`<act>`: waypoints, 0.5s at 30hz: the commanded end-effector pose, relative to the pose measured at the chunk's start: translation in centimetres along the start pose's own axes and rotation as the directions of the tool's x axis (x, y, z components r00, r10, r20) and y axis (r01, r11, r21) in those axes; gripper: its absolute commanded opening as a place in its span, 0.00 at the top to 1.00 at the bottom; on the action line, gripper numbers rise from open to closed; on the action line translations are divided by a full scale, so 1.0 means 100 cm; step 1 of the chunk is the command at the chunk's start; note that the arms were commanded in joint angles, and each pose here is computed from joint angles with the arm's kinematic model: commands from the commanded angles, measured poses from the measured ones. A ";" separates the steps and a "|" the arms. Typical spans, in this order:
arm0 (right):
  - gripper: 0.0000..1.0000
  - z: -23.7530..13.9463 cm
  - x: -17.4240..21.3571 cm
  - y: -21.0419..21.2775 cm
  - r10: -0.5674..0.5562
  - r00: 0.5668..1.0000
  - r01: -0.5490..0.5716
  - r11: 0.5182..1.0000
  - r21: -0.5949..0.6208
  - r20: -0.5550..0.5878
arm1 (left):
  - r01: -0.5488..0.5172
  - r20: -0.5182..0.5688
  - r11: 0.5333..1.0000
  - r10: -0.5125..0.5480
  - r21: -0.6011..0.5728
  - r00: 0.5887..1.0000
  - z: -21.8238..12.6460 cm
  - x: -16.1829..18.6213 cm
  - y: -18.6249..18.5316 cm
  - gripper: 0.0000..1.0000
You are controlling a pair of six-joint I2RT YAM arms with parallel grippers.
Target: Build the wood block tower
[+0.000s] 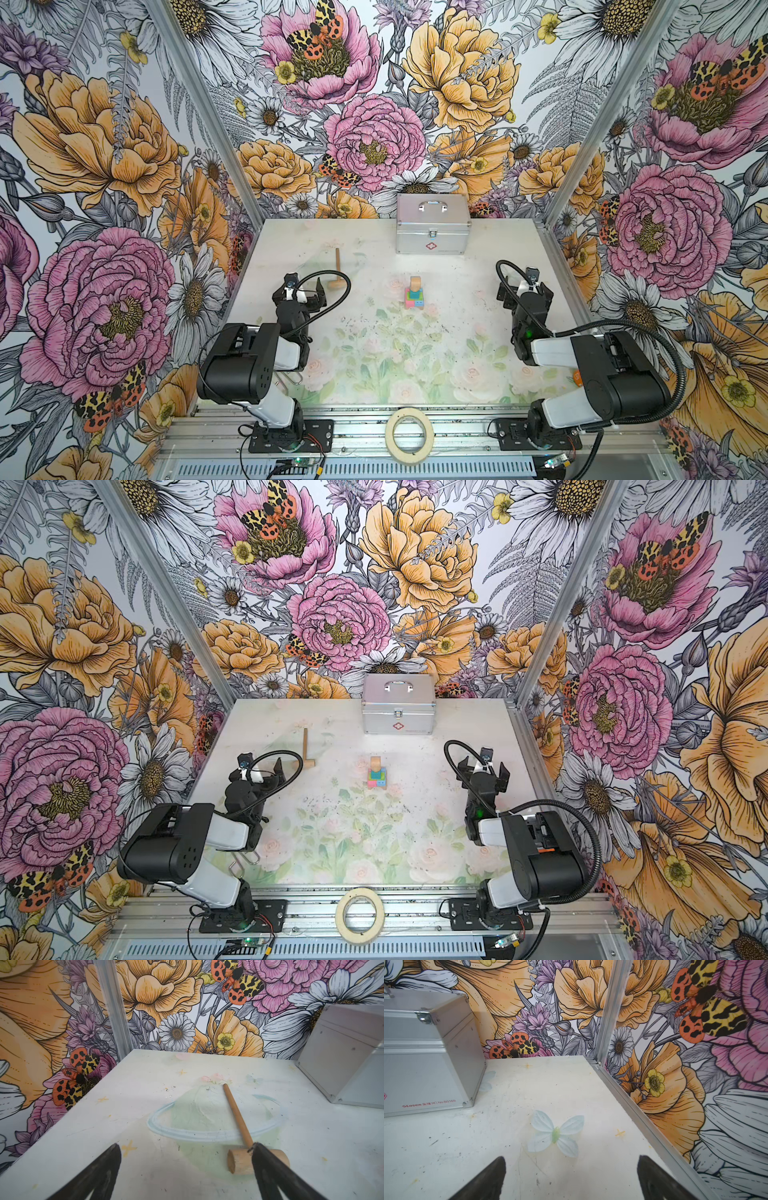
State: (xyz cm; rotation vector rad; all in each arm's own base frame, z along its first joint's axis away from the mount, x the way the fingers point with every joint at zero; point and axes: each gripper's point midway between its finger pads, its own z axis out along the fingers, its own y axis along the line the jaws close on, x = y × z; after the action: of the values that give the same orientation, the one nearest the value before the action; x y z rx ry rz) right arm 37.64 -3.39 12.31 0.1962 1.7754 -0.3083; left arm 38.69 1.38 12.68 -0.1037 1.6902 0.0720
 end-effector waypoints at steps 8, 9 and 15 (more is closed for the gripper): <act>0.00 0.014 0.005 0.026 -0.019 0.999 0.013 0.981 -0.192 -0.030 | 0.002 -0.058 0.999 0.001 0.054 0.998 0.018 -0.005 -0.006 0.01; 0.00 0.015 0.003 0.025 -0.014 1.000 0.010 0.981 -0.195 -0.023 | 0.014 -0.063 1.000 -0.013 0.018 0.998 0.019 -0.005 0.001 0.01; 0.00 0.023 0.005 0.013 0.025 0.998 -0.033 0.989 -0.145 -0.055 | 0.018 -0.056 1.000 -0.020 -0.025 0.998 0.019 -0.006 0.006 0.01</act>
State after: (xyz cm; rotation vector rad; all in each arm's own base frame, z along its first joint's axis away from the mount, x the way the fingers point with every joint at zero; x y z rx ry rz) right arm 39.49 -2.72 10.69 0.1036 1.8532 -0.1750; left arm 40.28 1.62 11.83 -0.1006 1.7793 0.0614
